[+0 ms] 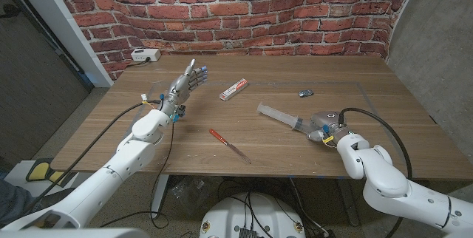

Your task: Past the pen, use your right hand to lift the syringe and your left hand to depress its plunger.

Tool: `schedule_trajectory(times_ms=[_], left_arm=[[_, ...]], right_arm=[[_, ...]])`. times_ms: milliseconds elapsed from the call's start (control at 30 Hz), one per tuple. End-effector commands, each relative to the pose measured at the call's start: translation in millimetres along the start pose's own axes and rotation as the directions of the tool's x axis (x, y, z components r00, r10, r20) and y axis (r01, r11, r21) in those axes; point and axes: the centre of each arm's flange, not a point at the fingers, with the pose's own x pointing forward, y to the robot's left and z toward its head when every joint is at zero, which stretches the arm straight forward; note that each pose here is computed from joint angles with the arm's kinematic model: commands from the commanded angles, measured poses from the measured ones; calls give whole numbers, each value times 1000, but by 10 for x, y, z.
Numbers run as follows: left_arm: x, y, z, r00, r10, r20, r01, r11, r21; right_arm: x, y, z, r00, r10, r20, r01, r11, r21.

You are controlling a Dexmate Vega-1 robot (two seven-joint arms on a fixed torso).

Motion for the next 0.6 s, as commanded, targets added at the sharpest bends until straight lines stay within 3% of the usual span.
schedule_trajectory(times_ms=[33,200,600], left_arm=[[8,12,3,1000,-2,0,2,1000,0],[4,6,11,1000,-4,3,4,1000,1],[3,8,8,1000,-7,-3,7,1000,3]], right_arm=[[-39,-29,-22,996,-95,-6,95,995,26],[-27,-48,-42,996,-80,-24,81,995,50],[-49,-64,-66,989,-145,-30,147,985,89]])
